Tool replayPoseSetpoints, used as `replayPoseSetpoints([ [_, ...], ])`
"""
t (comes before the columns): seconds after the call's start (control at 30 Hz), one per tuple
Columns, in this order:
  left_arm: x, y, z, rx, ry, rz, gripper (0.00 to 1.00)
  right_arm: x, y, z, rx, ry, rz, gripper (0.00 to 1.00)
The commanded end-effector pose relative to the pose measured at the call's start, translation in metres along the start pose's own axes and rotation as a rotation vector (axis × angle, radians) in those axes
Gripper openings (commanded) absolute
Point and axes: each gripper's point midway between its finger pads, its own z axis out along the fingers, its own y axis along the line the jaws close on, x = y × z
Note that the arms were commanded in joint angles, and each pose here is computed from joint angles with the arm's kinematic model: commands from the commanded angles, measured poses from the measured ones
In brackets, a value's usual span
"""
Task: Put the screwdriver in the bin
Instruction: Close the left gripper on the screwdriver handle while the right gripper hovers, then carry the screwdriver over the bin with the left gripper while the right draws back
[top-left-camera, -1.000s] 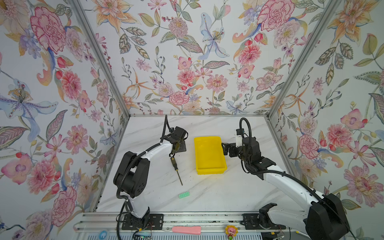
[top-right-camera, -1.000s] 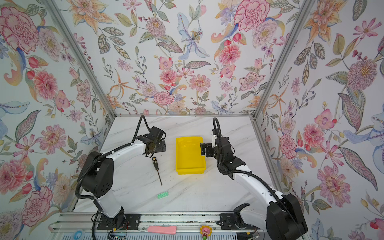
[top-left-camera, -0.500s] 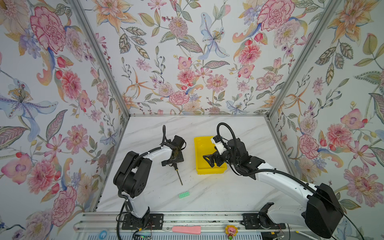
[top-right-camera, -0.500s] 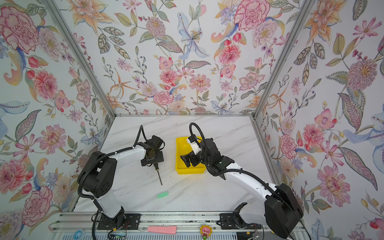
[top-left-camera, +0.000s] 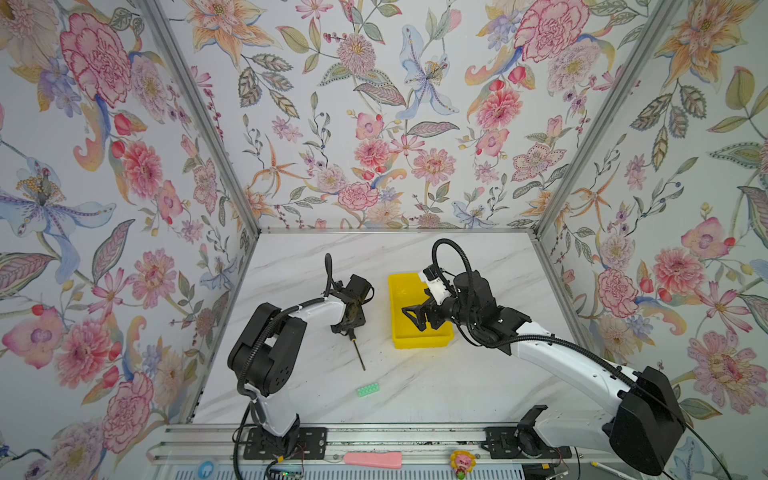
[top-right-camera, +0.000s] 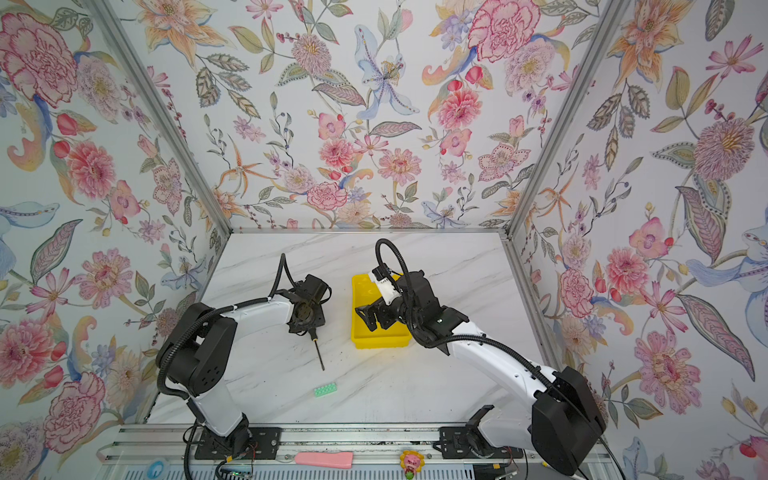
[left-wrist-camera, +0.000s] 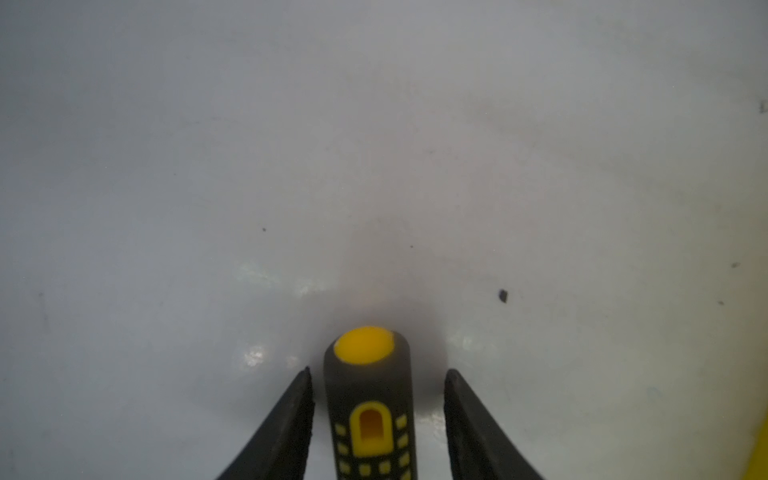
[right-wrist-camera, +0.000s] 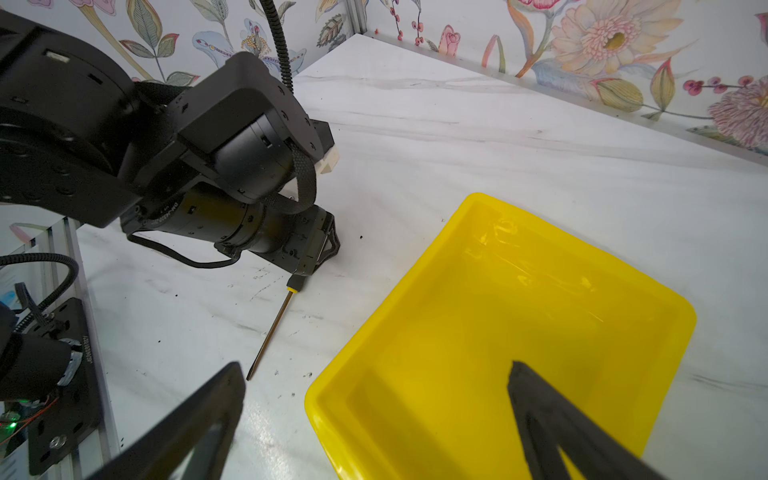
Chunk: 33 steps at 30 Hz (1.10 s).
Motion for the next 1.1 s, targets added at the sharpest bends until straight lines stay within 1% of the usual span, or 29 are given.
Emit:
replayPoseSetpoints([
  [0.0,0.018,0.002,0.01,-0.017,0.05,0.014,0.42,-0.014,0.0,-0.011,0.021,-0.038,0.011,0.99],
  [0.13,0.013,0.0,0.003,-0.015,0.036,0.022,0.3,-0.016,-0.004,-0.014,0.034,-0.059,0.048,0.99],
  [0.23,0.003,-0.002,-0.007,-0.026,0.005,0.03,0.21,-0.018,-0.006,-0.017,0.036,-0.073,0.075,0.99],
  [0.37,-0.019,-0.01,-0.031,-0.017,-0.053,0.043,0.17,-0.022,-0.015,-0.024,0.069,-0.101,0.11,0.99],
  [0.43,-0.037,-0.021,-0.05,0.001,-0.102,0.062,0.16,-0.023,-0.023,-0.029,0.088,-0.124,0.164,0.99],
  [0.47,-0.046,-0.029,-0.062,0.014,-0.13,0.079,0.16,-0.022,-0.035,-0.033,0.112,-0.141,0.21,0.99],
  [0.57,-0.067,-0.059,-0.095,0.061,-0.189,0.129,0.15,-0.017,-0.053,-0.043,0.167,-0.174,0.286,0.99],
  [0.73,-0.085,-0.122,-0.14,0.146,-0.258,0.211,0.16,-0.011,-0.087,-0.072,0.289,-0.235,0.364,0.99],
  [0.83,-0.09,-0.162,-0.16,0.218,-0.287,0.241,0.18,-0.009,-0.102,-0.089,0.351,-0.251,0.378,0.99],
  [0.93,-0.088,-0.198,-0.164,0.262,-0.283,0.277,0.2,-0.004,-0.113,-0.1,0.394,-0.249,0.385,0.99],
  [1.07,-0.085,-0.228,-0.152,0.285,-0.266,0.292,0.2,0.002,-0.124,-0.112,0.433,-0.255,0.414,0.99],
])
